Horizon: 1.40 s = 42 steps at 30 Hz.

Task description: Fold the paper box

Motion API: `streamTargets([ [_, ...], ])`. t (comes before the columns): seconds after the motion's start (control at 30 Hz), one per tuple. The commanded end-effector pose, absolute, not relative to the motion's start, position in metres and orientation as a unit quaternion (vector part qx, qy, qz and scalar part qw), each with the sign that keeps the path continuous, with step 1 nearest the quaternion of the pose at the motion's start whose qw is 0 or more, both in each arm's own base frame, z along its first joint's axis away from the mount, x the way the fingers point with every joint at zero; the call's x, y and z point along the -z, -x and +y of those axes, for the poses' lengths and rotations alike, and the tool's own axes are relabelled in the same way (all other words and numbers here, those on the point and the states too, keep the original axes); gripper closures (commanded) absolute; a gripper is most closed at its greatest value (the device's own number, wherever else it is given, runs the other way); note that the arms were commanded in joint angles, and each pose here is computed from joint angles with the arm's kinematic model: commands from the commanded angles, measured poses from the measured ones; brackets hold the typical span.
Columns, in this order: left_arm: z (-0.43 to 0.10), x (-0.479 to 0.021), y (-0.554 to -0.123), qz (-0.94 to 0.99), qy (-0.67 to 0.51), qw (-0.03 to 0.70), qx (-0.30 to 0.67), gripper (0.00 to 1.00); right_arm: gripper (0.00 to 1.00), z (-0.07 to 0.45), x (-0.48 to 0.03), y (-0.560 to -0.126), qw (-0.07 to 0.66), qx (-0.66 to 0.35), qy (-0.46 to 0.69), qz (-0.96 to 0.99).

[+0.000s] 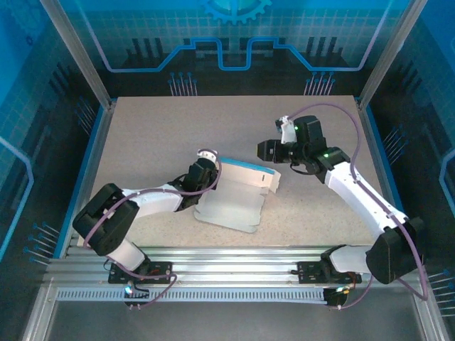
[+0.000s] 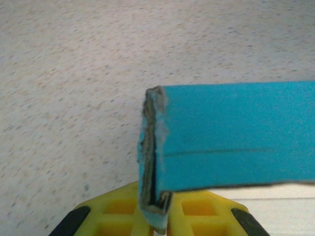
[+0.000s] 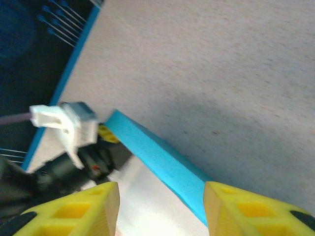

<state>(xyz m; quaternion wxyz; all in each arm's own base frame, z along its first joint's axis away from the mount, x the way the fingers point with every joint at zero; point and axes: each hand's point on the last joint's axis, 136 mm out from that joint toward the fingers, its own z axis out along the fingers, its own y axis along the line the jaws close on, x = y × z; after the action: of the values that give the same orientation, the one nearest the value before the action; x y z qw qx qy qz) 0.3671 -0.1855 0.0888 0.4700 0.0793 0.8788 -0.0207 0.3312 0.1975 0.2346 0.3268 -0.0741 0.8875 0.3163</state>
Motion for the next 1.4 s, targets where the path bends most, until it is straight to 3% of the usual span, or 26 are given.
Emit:
streamTargets([
  [0.0, -0.163, -0.09, -0.354, 0.88, -0.021, 0.474, 0.005, 0.84, 0.51, 0.173, -0.21, -0.312, 0.296, -0.259, 0.08, 0.916],
  [0.17, -0.164, -0.098, -0.341, 0.877, -0.02, 0.48, 0.032, 0.72, 0.52, 0.173, -0.213, -0.305, 0.302, -0.267, 0.078, 0.912],
  [0.4, -0.168, -0.119, -0.311, 0.875, -0.043, 0.474, 0.093, 0.69, 0.52, 0.174, -0.201, -0.303, 0.306, -0.246, 0.063, 0.917],
  [0.63, -0.21, -0.105, -0.254, 0.892, -0.1, 0.373, 0.235, 0.61, 0.52, 0.177, -0.203, -0.316, 0.311, -0.227, 0.007, 0.923],
  [0.83, -0.232, -0.083, -0.228, 0.903, -0.113, 0.308, 0.278, 0.58, 0.52, 0.196, -0.193, -0.325, 0.307, -0.216, -0.018, 0.927],
  [1.37, -0.253, -0.034, -0.214, 0.918, -0.115, 0.272, 0.266, 0.58, 0.57, 0.209, -0.173, -0.345, 0.303, -0.212, -0.041, 0.928],
])
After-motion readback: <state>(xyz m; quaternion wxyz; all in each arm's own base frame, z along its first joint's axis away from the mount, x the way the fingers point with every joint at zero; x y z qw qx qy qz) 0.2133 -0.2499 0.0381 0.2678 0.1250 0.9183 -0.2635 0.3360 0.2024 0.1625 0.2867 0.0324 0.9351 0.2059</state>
